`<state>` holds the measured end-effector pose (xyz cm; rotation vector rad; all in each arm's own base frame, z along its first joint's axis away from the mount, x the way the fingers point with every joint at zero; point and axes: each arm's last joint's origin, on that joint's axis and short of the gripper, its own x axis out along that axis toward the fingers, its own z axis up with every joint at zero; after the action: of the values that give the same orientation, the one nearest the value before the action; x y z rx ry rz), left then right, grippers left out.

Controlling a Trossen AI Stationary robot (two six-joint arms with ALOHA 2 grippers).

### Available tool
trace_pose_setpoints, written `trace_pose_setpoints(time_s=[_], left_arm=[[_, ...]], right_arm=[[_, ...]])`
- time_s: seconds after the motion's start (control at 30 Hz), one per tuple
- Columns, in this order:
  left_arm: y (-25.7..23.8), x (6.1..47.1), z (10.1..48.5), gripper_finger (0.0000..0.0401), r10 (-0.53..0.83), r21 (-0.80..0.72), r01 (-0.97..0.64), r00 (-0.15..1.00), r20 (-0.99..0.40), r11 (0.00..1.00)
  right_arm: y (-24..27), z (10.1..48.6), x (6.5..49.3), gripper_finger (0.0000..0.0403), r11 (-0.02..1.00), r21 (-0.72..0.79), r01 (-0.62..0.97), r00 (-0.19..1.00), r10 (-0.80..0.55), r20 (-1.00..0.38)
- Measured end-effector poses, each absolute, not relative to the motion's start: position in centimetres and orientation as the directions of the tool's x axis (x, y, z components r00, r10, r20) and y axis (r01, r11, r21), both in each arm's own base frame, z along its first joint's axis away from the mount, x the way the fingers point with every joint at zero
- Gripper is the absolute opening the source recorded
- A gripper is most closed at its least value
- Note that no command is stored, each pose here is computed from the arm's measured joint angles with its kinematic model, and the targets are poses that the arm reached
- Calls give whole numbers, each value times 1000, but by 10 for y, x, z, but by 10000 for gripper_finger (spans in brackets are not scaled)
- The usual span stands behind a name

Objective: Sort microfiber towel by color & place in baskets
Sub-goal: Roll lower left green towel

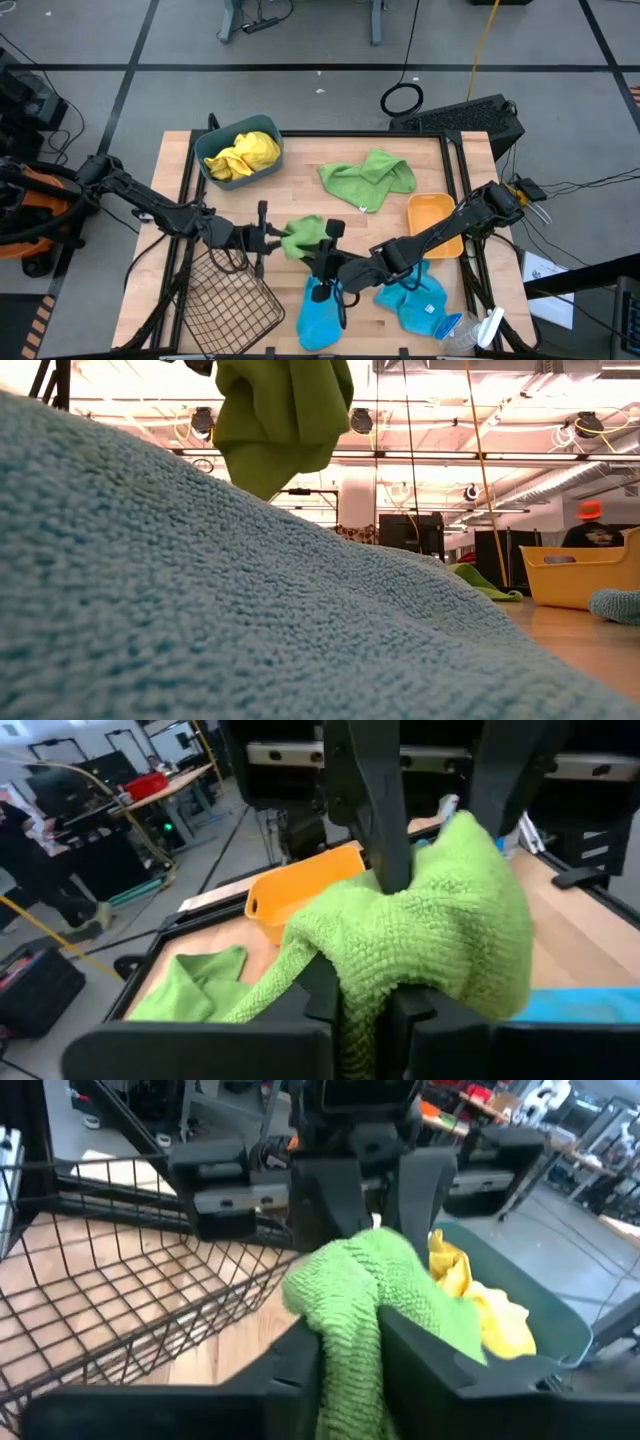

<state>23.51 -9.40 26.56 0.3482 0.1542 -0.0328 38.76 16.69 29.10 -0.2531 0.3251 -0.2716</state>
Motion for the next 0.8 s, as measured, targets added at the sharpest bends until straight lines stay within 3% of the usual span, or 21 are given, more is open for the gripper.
trace_pose_setpoints(time_s=[0.17,0.4,0.57,0.8], left_arm=[[-94,234,266,15,1,354,55,988,-155,934],[-94,225,270,24,-9,362,74,984,-177,929],[-99,213,277,25,-52,343,110,983,-173,933],[-107,196,279,26,-127,349,198,968,-216,916]], right_arm=[[170,285,382,157,918,-315,242,885,-342,-317],[179,275,369,235,893,-359,273,834,-405,-374],[184,268,360,259,890,-345,297,800,-430,-418],[186,269,359,263,893,-309,327,805,-434,-404]])
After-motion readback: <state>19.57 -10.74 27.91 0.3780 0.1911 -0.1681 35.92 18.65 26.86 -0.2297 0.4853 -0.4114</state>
